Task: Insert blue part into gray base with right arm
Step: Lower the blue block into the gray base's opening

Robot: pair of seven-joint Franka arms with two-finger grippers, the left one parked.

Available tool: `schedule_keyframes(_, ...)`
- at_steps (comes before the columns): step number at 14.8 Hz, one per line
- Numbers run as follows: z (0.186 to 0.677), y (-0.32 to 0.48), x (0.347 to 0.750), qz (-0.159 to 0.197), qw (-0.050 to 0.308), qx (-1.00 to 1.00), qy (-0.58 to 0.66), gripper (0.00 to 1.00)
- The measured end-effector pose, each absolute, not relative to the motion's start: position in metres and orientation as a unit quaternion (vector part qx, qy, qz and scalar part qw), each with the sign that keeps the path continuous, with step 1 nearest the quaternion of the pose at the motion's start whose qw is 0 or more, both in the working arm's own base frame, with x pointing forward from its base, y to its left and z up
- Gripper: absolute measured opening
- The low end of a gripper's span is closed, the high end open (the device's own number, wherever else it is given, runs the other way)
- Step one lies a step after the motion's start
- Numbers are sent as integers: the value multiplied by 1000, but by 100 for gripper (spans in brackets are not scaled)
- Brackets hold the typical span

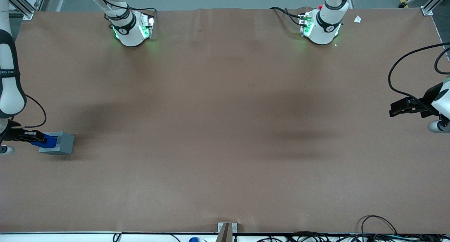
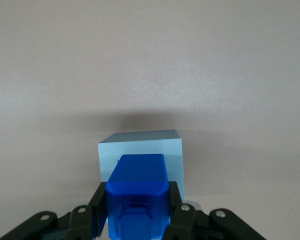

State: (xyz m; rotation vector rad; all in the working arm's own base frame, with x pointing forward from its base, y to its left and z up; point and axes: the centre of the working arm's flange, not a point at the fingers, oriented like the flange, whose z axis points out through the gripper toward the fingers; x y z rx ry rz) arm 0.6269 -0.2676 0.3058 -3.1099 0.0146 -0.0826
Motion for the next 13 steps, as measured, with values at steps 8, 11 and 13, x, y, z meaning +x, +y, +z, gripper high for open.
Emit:
schedule_keyframes(8, 300, -268, 625, -14, 21, -1000, 5, 51)
schedule_keyframes(11, 299, -268, 625, -13, 21, -1000, 5, 51)
schedule_keyframes(13, 299, -268, 625, -13, 21, -1000, 5, 51)
